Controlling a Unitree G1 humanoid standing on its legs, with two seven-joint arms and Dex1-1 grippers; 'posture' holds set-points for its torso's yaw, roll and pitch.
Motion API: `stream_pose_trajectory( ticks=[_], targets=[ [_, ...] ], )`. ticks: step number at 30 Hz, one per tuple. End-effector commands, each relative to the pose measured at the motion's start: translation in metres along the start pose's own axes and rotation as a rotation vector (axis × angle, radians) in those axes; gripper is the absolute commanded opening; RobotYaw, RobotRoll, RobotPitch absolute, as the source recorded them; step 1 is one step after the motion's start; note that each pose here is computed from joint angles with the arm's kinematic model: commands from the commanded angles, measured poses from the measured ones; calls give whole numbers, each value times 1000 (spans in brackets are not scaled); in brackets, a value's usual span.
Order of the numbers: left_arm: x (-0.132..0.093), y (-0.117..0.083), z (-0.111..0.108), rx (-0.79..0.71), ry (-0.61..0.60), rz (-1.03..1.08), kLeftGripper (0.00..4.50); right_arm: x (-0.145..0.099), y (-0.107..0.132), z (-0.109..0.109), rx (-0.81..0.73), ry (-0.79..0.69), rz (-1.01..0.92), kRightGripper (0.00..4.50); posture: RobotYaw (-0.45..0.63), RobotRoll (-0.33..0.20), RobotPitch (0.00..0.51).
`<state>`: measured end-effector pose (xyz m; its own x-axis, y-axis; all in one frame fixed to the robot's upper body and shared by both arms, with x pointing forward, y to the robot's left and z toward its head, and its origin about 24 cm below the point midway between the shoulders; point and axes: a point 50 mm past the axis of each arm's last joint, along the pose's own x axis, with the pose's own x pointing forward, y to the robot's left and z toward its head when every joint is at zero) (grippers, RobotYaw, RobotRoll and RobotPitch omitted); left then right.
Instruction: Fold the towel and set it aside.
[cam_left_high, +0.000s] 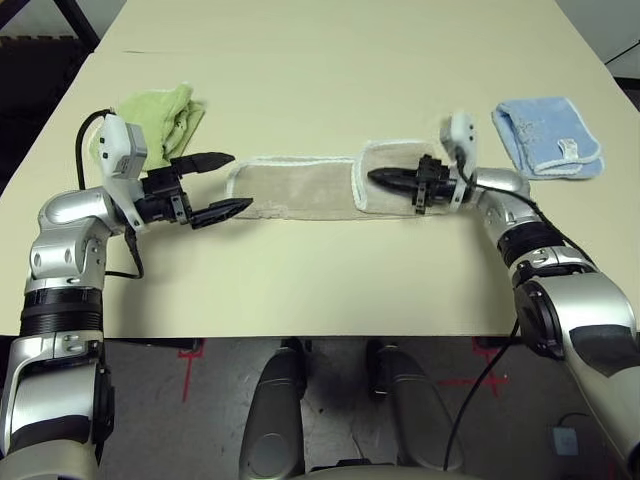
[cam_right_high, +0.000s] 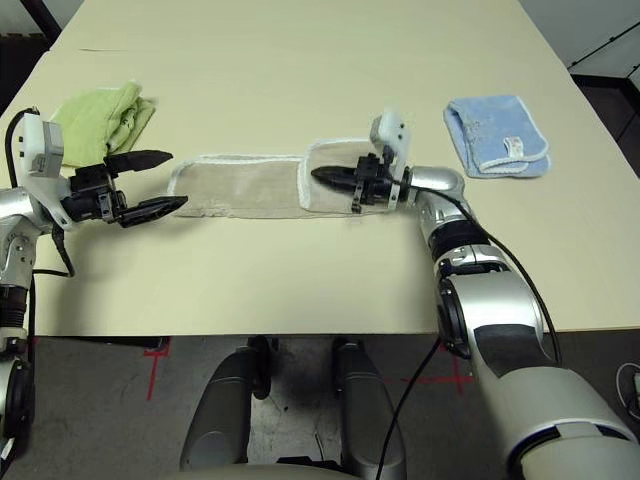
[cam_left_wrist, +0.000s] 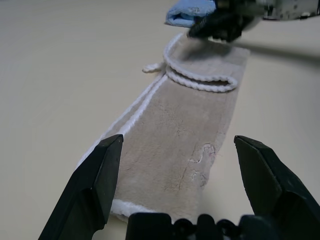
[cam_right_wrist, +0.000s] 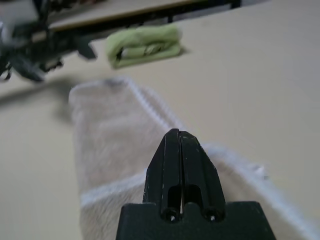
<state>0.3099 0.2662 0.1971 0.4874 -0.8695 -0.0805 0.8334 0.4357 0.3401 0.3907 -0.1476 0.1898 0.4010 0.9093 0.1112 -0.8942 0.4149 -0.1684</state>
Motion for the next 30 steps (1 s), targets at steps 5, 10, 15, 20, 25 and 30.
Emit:
stream_pose_trajectory(
  ticks=[5,10,15,20,25,30],
  targets=[
    [8,0,-4,5,-7,10,4500,17,4,-22,58,103,-119,40,-8,0,254],
    [10,-2,1,11,-19,5,4500,9,3,-47,124,183,-274,40,13,0,255],
    [8,-3,3,9,-16,9,4500,1,5,-59,197,179,-320,40,21,0,258],
    [8,-2,6,10,-15,12,4500,6,7,-52,192,105,-278,40,6,0,256],
    [10,-2,8,13,-20,11,4500,2,0,-18,47,5,-154,40,-13,0,253],
    [10,-1,8,13,-14,7,4500,-19,3,2,-151,34,65,40,-30,0,247]
  ],
)
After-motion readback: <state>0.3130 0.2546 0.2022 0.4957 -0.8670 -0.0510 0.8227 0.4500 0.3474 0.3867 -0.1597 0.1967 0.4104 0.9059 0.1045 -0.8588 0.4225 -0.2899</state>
